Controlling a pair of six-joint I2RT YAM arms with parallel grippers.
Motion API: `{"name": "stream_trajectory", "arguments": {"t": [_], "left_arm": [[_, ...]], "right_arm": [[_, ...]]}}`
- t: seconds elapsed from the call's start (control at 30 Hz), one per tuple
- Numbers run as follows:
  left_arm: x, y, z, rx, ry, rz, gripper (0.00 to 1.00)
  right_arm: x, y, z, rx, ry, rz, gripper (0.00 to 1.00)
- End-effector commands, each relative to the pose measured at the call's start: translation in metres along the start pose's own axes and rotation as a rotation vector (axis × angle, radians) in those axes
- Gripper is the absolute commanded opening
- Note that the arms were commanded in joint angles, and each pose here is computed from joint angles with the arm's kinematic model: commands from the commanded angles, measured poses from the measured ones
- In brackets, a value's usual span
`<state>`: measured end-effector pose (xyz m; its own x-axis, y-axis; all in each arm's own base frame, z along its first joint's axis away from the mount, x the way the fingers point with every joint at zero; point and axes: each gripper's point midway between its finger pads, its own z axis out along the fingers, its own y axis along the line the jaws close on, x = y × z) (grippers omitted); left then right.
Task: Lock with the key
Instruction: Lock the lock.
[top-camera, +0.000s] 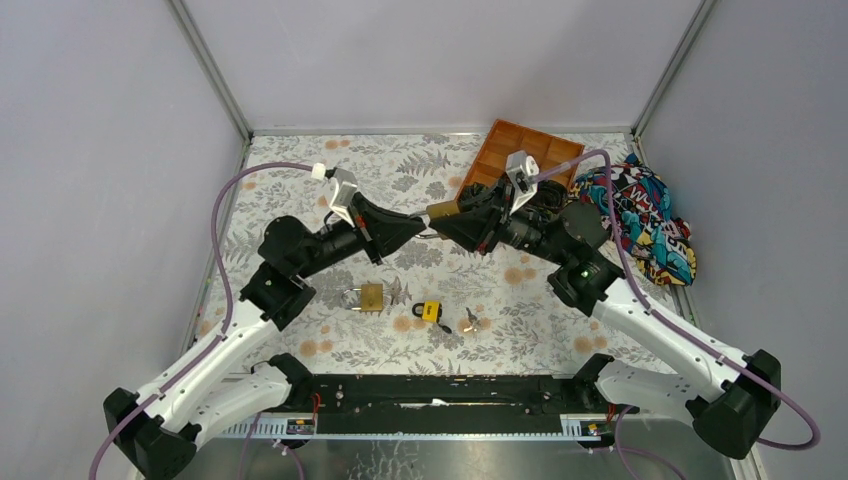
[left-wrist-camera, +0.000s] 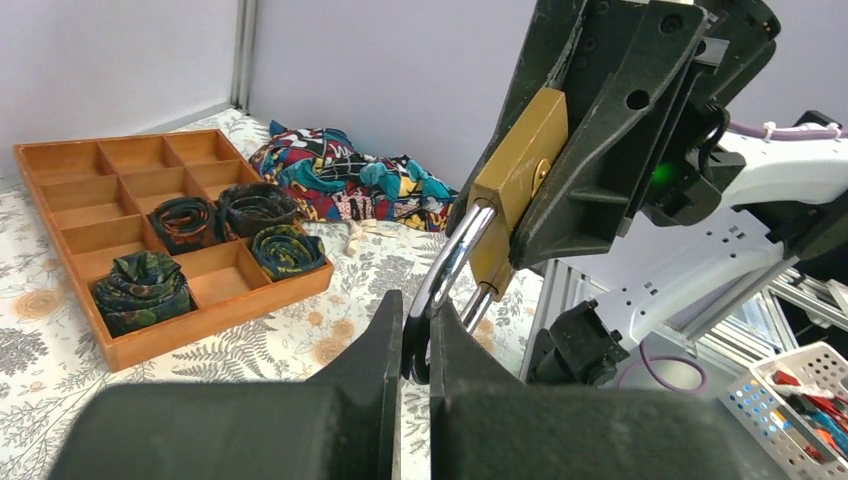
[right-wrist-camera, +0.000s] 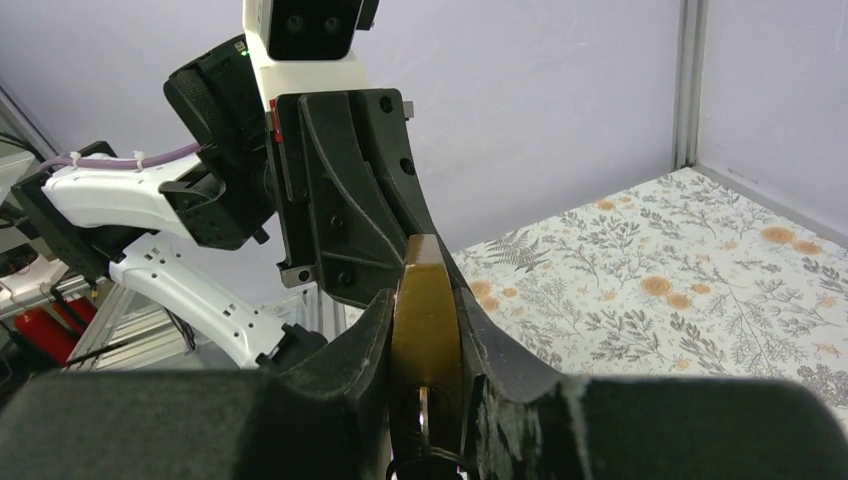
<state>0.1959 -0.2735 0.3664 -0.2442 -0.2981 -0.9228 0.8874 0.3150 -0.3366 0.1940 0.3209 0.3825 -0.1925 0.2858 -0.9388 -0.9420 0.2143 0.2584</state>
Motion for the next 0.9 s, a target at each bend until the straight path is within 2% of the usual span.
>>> {"name": "stream_trajectory", "arguments": {"t": [0.0,0.23,0.37,0.43,0.47,0.57,0.87], "left_arm": [[-0.029,-0.075,0.01,0.305,-0.062,0.058,0.0],[-0.05,-0.089,0.019,0.352,-0.125,0.165,0.0],[-0.057,-0.093,0.02,0.364,-0.099,0.256,0.0],[-0.064,-0.088,0.019,0.33,-0.078,0.345,0.0],[-0.067,-0.084,0.018,0.309,-0.071,0.416,0.0],[-0.064,-0.072,0.019,0.259,-0.026,0.482,0.0],[-0.038,-0.079,0.032,0.321,-0.001,0.48,0.0]], "right_arm": [[0.07,-0.015,0.022,-0.016,0.161,0.103,0.0],[0.112,-0.029,0.032,-0.034,0.214,0.169,0.0],[0.136,-0.027,0.028,-0.064,0.271,0.194,0.0],[0.145,-0.029,0.019,-0.06,0.306,0.186,0.0],[0.147,-0.032,0.013,-0.055,0.314,0.189,0.0],[0.142,-0.035,0.011,-0.047,0.326,0.17,0.0],[0.112,-0.032,0.03,-0.067,0.248,0.147,0.0]]}}
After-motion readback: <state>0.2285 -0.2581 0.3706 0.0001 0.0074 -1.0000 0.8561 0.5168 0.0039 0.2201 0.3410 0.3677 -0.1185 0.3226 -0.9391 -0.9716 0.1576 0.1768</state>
